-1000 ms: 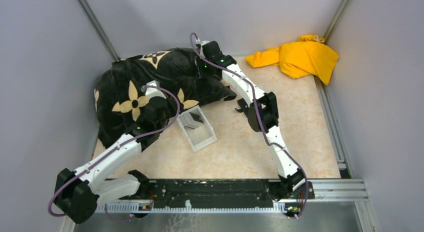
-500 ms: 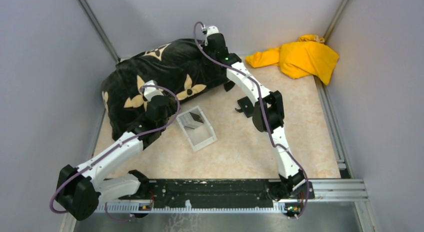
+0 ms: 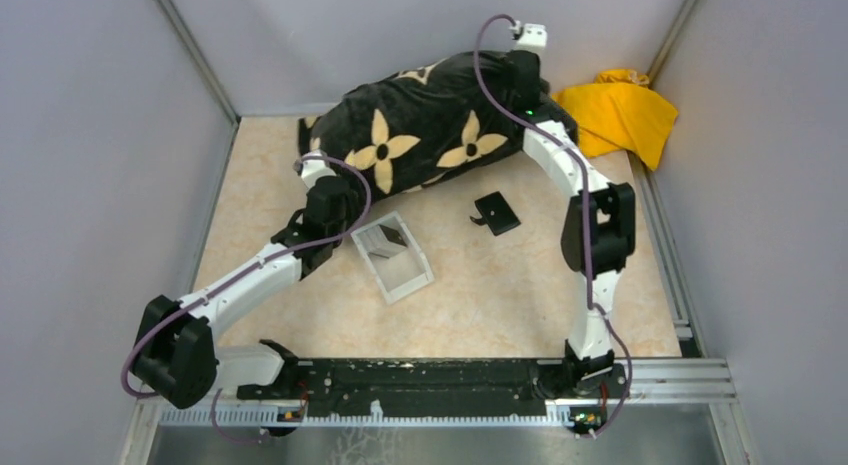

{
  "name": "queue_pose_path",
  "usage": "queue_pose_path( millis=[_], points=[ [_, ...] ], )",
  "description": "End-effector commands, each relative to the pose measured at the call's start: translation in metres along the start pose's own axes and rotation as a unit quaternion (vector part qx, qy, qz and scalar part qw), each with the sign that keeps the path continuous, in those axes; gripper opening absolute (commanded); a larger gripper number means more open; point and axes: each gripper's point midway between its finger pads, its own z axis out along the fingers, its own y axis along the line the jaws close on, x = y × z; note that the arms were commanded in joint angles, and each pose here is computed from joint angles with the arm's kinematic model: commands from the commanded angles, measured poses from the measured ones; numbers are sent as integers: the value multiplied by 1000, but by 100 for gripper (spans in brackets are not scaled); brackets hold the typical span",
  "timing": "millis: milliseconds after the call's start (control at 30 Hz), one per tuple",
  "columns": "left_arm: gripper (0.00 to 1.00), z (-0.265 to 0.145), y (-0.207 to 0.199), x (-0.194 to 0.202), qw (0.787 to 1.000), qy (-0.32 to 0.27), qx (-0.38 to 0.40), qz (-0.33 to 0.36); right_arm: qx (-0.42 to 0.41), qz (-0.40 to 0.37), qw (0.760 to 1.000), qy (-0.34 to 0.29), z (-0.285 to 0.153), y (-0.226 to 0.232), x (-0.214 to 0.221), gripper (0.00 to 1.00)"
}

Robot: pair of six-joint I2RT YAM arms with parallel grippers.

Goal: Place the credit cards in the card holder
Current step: Move the distractor to the corner of the board.

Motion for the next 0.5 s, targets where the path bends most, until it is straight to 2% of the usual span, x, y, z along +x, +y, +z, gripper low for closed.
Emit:
queue_pose_path(
  millis=[0, 167, 333, 467],
  points=[
    [0, 15, -2, -4, 1000, 1, -3, 11, 189, 140, 928, -289, -100, -145, -199, 0],
    [0, 31, -17, 8, 999, 26, 21, 28, 302, 154, 884, -320, -145, -226, -197, 0],
    [0, 50, -42, 23, 995, 64, 61, 48, 394, 160, 850, -310, -180, -282, -177, 0],
    [0, 58, -56, 29, 992, 81, 81, 51, 424, 152, 846, -286, -190, -295, -143, 0]
  ],
)
